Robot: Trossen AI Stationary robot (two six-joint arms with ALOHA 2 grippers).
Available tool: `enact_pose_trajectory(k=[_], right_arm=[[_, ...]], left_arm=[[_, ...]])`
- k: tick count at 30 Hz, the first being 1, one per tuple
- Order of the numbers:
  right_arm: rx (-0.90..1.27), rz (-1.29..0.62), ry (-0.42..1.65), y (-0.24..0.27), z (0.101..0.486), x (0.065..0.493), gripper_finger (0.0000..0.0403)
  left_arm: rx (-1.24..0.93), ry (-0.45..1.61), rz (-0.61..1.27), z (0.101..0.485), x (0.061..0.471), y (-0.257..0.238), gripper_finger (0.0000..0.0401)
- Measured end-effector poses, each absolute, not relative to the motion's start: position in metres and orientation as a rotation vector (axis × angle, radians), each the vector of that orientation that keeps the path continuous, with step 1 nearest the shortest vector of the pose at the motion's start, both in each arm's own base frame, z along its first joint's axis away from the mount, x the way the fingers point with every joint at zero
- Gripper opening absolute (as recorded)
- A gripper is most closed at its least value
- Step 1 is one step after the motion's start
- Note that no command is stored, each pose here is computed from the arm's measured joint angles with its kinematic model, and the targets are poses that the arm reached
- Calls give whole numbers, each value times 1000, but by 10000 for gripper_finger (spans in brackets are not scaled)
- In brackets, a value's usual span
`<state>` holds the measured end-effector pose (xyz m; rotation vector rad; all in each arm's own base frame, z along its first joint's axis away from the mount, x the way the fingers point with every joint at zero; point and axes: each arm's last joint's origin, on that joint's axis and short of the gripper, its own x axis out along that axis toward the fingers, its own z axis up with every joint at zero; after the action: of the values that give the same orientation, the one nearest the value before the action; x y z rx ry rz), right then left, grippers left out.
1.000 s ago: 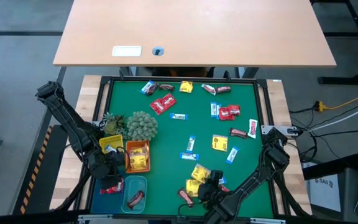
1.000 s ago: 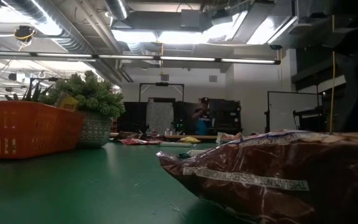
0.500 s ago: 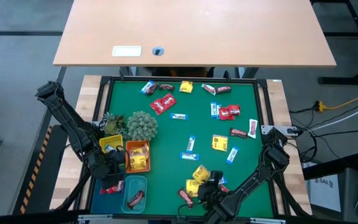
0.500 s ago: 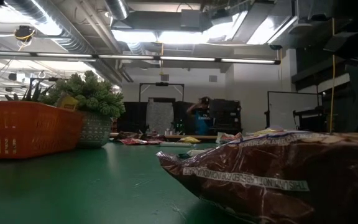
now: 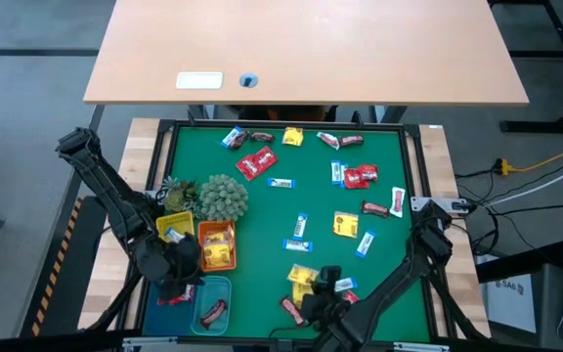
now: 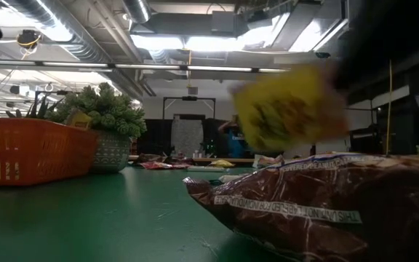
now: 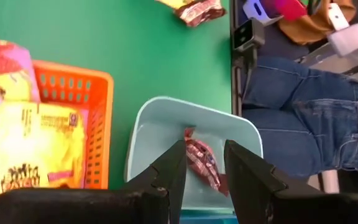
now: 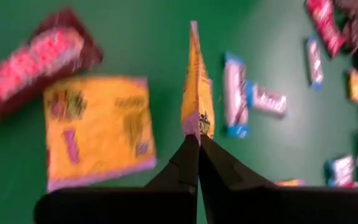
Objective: Sort candy
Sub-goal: Put the yellow candy into the orange basket
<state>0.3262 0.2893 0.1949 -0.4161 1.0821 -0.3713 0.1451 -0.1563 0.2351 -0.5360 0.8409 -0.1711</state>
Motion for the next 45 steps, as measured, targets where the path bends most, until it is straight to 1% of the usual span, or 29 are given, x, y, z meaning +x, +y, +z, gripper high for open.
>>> enact_pose_trajectory(k=[4,9,13,16,20,24,29,34,40,42,45], right_arm=[[-509,-305,1079,279,208,344,2],[-619,-220,1086,258,215,371,2],[-648,-139,1058,236,216,399,2],[-632,-60,989,219,220,425,2],[-580,56,838,199,229,455,2],[-520,160,689,182,240,477,2],[-440,235,604,159,246,492,3],[-352,270,602,143,247,498,3],[-319,297,602,135,247,500,5],[-319,298,602,135,247,500,16],[-319,298,602,135,247,500,54]], left_arm=[[-485,828,-197,236,145,-157,103],[-416,817,-225,236,145,-157,103],[-390,813,-235,236,145,-157,103],[-390,813,-235,236,145,-157,103],[-390,813,-236,236,145,-157,103],[-390,813,-236,236,145,-157,103],[-389,813,-236,235,145,-157,103],[-389,813,-236,236,145,-157,103],[-389,814,-236,235,145,-157,103],[-389,814,-236,236,145,-157,103],[-389,814,-236,236,145,-157,103]])
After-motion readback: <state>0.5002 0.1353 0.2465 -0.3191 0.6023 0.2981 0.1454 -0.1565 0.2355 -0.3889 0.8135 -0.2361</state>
